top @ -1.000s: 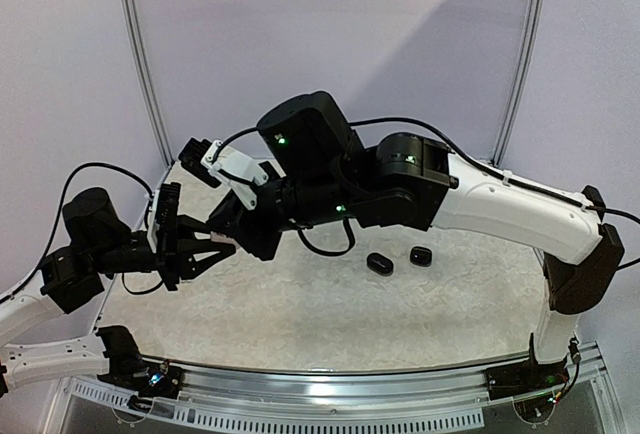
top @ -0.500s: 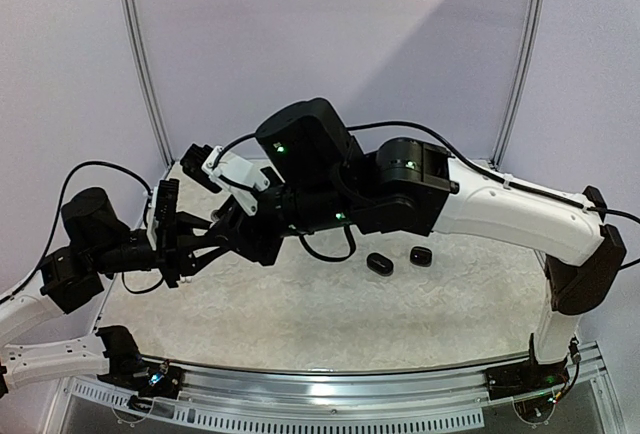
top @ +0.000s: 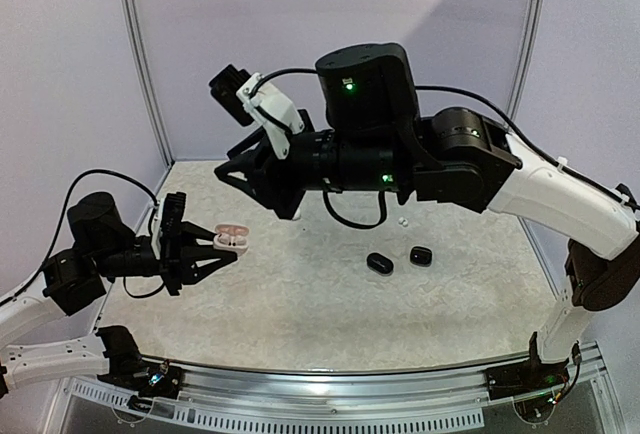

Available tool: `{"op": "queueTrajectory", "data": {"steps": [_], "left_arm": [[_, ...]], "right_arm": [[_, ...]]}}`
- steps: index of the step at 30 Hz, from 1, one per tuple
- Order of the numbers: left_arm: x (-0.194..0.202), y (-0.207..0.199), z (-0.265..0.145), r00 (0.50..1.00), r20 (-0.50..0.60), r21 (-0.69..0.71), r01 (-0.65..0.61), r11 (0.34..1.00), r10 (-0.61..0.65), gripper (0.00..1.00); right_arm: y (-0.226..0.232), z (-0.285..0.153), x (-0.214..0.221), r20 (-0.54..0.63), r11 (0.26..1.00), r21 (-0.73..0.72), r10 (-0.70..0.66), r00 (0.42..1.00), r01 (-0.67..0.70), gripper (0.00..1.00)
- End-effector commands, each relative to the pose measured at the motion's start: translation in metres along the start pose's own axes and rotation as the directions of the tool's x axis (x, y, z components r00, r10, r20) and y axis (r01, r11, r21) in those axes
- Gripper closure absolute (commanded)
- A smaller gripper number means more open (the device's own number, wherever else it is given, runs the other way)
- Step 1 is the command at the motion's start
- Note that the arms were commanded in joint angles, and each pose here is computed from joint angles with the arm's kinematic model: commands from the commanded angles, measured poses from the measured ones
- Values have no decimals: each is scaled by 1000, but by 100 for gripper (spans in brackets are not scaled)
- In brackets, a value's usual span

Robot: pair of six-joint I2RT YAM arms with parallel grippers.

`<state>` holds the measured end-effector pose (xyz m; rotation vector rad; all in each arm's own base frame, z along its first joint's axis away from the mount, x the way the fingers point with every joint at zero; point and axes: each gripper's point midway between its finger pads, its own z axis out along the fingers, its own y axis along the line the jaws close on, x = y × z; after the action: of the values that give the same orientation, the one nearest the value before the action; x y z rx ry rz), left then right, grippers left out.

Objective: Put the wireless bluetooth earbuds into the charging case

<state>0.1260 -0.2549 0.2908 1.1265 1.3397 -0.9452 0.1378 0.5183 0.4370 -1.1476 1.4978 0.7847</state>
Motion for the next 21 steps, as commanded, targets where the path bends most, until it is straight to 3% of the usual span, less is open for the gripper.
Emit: {"op": "queueTrajectory", "data": {"steps": [1, 5, 13, 21], "left_arm": [[-1, -7, -2, 999, 8, 30, -54, 998, 54, 100], [-2, -9, -3, 995, 7, 43, -98, 994, 98, 100], [-11, -3, -3, 987, 19, 5, -158, 987, 158, 100], [-10, 8, -3, 992, 6, -54, -122, 991, 122, 100]], "right_arm": [[-47, 7, 28, -76, 976, 199, 108, 991, -91, 77], [-43, 24, 50, -135, 976, 171, 155, 979, -131, 86], [10, 59, 89, -277, 986, -99, 99, 956, -131, 93], [42, 45, 93, -289, 968, -218, 56, 956, -123, 96]]}}
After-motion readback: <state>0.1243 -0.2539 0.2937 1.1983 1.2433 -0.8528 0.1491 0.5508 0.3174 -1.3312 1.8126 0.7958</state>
